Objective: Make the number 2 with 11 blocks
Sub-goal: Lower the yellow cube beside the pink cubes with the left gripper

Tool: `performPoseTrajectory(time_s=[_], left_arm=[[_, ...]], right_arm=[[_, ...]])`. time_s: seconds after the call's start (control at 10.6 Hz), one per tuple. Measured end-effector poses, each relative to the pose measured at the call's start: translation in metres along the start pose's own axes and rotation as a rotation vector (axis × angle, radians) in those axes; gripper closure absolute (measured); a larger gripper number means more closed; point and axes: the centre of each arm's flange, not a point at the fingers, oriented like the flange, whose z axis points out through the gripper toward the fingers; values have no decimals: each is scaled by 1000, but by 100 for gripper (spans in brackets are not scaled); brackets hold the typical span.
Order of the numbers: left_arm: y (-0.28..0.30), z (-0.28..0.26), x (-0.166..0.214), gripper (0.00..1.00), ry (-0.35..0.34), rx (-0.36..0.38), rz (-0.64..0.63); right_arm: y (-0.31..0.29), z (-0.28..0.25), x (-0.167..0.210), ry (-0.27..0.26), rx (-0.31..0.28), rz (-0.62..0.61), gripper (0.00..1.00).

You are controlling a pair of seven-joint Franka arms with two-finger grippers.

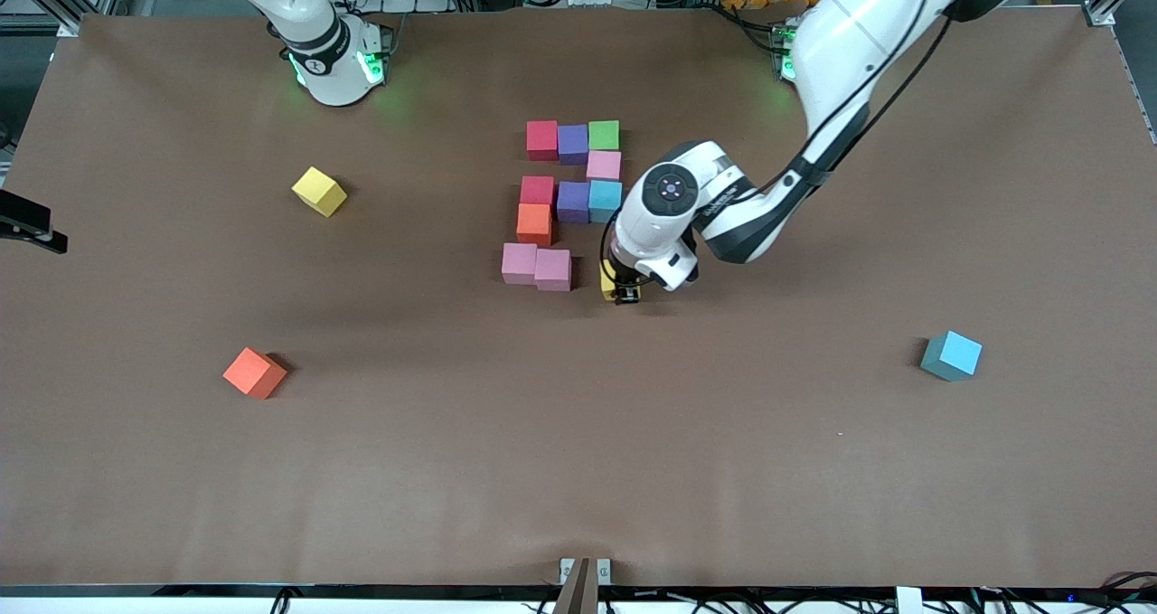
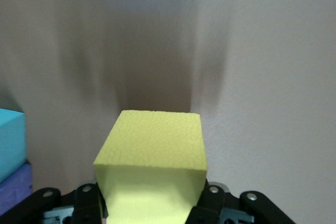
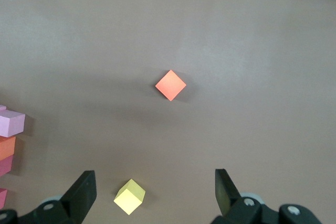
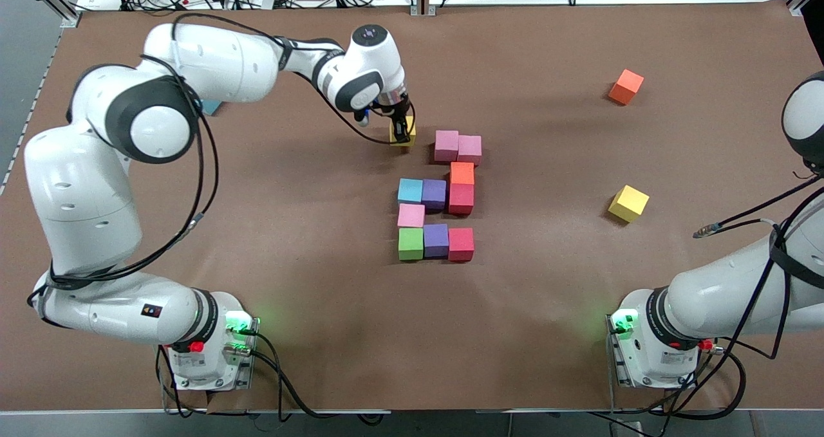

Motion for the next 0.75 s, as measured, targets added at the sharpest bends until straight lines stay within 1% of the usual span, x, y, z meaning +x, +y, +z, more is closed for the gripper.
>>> performPoseTrajectory(time_s=[0.19,0.47,0.75], left_arm=[[-8,13,-6,43,-4,-8,-9],[-8,10,-10,43,-14,-16,-11],[-21,14,-21,43,-17,-12,15]], right_arm=[[0,1,1,-2,0,3,0],[-2,1,1,0,-1,-1,0],[-3,1,2,1,-1,8,0]])
